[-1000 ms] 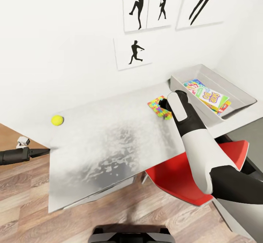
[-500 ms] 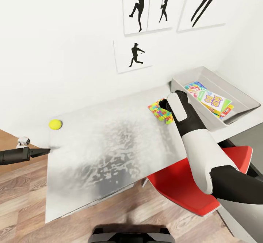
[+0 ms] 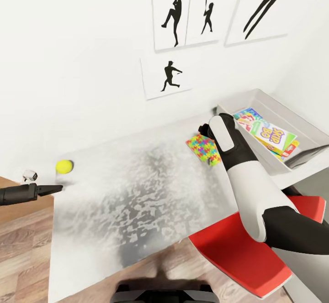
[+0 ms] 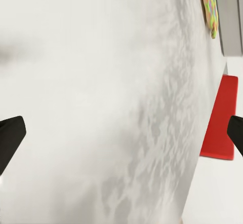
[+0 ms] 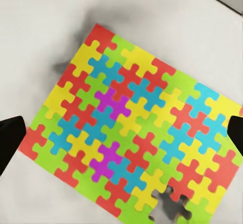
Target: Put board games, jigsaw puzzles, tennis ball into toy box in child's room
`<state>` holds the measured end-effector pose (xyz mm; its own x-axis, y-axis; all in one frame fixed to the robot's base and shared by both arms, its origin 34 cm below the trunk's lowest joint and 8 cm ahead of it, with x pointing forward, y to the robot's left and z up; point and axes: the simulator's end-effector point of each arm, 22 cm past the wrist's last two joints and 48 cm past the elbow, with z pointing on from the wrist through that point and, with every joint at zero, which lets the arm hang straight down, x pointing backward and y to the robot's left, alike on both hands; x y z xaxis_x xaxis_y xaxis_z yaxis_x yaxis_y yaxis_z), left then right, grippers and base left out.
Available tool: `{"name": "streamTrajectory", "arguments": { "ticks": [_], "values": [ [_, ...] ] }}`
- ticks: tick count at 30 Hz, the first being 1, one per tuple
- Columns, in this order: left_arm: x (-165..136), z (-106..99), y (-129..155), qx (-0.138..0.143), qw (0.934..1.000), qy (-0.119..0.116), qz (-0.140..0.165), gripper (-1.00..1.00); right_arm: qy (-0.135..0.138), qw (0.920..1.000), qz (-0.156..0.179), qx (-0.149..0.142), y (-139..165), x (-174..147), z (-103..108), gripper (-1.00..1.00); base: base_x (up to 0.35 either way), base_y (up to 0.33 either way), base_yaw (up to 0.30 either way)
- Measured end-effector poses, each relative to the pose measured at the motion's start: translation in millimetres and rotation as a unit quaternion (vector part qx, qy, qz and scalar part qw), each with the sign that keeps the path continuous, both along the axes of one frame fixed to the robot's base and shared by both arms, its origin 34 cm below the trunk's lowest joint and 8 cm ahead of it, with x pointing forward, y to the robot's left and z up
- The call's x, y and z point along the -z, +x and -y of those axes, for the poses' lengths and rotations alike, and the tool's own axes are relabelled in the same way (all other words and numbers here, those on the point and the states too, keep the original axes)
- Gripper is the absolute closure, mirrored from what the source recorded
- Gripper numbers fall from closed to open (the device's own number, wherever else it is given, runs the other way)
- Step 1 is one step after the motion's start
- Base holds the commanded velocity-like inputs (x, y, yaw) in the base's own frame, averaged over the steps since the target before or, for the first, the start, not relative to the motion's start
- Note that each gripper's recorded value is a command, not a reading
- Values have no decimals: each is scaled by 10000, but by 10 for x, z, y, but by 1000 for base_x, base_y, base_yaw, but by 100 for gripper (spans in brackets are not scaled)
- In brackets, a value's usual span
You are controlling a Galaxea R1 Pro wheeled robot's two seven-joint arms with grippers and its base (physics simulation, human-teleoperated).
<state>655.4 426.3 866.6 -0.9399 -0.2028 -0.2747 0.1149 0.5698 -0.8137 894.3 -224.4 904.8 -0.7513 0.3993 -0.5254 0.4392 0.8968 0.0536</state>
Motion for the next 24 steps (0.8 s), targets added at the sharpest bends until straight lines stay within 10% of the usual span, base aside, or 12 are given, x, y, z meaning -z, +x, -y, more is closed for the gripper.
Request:
{"name": "streamTrajectory", "arguments": {
  "ticks": [24],
  "values": [
    [2,0,1,2,10000,1,0,-100,-3,10000,-3,5,1,3,2,-100,29,0,0]
  ]
}}
